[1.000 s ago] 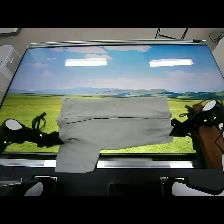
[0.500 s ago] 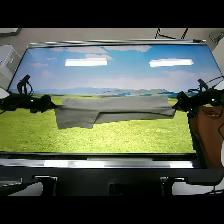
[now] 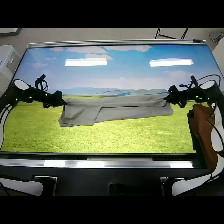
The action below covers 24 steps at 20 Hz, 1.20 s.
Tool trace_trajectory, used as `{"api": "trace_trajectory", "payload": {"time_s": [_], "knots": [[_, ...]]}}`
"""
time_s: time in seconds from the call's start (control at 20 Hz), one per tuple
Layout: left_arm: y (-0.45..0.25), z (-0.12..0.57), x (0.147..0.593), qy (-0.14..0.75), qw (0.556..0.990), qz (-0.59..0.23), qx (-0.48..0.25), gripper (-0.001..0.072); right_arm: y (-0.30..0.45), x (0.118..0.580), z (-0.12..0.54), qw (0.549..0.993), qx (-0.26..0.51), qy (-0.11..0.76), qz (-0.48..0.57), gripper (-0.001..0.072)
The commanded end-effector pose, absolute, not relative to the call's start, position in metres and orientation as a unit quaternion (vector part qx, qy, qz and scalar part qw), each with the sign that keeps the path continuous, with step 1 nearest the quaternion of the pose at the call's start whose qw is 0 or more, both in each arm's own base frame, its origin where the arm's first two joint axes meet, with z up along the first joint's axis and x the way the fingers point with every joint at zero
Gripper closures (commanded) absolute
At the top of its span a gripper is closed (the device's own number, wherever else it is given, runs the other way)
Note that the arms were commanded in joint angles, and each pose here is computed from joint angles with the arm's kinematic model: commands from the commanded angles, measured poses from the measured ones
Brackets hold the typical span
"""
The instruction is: Fold the clothes and pants, and hang the long-sleeved shirts on hangers.
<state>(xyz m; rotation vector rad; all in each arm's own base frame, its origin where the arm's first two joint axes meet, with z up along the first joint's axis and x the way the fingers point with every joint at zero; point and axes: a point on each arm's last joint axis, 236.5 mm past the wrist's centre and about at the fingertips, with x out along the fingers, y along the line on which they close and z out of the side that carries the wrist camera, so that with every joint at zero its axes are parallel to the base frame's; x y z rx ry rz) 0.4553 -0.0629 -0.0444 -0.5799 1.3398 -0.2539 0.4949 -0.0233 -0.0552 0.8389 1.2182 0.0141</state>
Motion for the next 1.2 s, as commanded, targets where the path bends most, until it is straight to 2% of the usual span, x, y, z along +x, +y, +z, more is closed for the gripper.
{"api": "trace_trajectory", "payload": {"time_s": [0.0,0.05,0.1,0.15,0.2,0.35,0.65,0.7,0.75,0.85,0.95,1.05,1.1,1.15], "knots": [[-0.063,-0.058,0.458,0.618,0.73,-0.11,-0.27,0.0668,-0.029,0.506,-0.062,0.743,0.395,0.54,-0.014,0.0609],[-0.062,-0.057,0.457,0.618,0.73,-0.112,-0.269,0.0547,-0.033,0.504,-0.059,0.74,0.401,0.54,-0.018,0.0418],[-0.06,-0.054,0.456,0.62,0.728,-0.112,-0.27,0.0315,-0.04,0.501,-0.053,0.736,0.403,0.543,-0.016,0.0133],[-0.055,-0.049,0.453,0.622,0.725,-0.114,-0.273,0.0134,-0.052,0.497,-0.049,0.735,0.4,0.547,-0.021,-0.0004],[-0.051,-0.042,0.451,0.623,0.723,-0.115,-0.274,0.0108,-0.067,0.49,-0.048,0.732,0.396,0.554,-0.03,-0.0003],[-0.041,-0.019,0.446,0.614,0.73,-0.117,-0.276,0.0108,-0.088,0.462,-0.07,0.712,0.363,0.599,-0.049,-0.0007],[-0.064,0.037,0.442,0.575,0.767,-0.146,-0.245,0.011,-0.045,0.471,-0.104,0.685,0.385,0.618,0.004,-0.0005],[-0.071,0.042,0.442,0.569,0.772,-0.152,-0.239,0.0111,-0.036,0.473,-0.106,0.685,0.381,0.62,0.012,-0.0001],[-0.08,0.046,0.442,0.565,0.775,-0.159,-0.232,0.0111,-0.028,0.476,-0.107,0.687,0.378,0.621,0.017,0.0034],[-0.102,0.05,0.446,0.556,0.78,-0.177,-0.228,0.0116,-0.005,0.481,-0.099,0.686,0.383,0.617,0.045,0.0364],[-0.128,0.056,0.457,0.531,0.794,-0.192,-0.224,0.013,0.016,0.482,-0.071,0.692,0.38,0.605,0.102,0.0661],[-0.16,0.062,0.471,0.494,0.818,-0.205,-0.213,0.0149,0.025,0.48,-0.031,0.707,0.372,0.587,0.134,0.0663],[-0.179,0.062,0.476,0.478,0.827,-0.213,-0.207,0.0355,0.03,0.476,-0.005,0.718,0.36,0.577,0.147,0.0663],[-0.201,0.058,0.476,0.469,0.831,-0.223,-0.201,0.0603,0.036,0.471,0.021,0.732,0.347,0.565,0.159,0.0663]]}}
